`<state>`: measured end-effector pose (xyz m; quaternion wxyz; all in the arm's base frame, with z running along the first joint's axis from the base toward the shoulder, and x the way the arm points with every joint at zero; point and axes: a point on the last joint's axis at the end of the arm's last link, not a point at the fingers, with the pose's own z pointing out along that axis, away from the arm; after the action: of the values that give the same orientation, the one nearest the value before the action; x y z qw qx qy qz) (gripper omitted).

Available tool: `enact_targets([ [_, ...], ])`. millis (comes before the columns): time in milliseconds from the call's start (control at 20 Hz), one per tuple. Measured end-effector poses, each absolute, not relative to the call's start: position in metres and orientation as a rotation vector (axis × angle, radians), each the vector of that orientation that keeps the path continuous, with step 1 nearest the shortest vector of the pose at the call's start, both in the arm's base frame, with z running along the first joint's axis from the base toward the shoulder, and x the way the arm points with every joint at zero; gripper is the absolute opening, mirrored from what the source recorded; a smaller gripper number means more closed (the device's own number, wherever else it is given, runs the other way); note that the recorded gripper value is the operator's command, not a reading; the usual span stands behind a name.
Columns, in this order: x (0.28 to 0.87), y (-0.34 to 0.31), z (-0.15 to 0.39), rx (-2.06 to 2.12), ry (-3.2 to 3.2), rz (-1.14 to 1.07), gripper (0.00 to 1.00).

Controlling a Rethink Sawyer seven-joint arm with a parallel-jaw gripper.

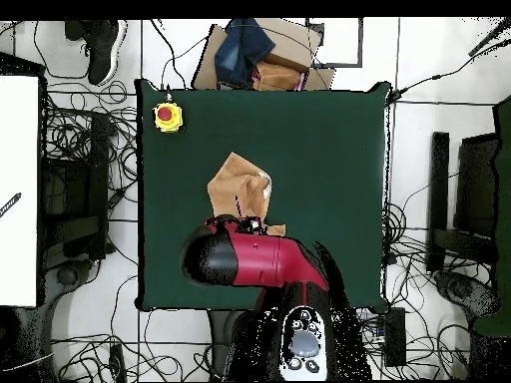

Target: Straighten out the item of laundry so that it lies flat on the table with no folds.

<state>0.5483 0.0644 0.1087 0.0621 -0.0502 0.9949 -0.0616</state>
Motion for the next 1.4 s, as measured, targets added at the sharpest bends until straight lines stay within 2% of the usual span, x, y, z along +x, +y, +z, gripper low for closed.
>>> enact_targets([
  [600,0.550,0.064,0.099,-0.156,2.980,-0.187,1.00],
  [1050,0.564,0.046,0.053,-0.145,2.856,-0.203,1.00],
  [1400,0.552,0.034,0.019,-0.129,2.891,-0.199,1.00],
])
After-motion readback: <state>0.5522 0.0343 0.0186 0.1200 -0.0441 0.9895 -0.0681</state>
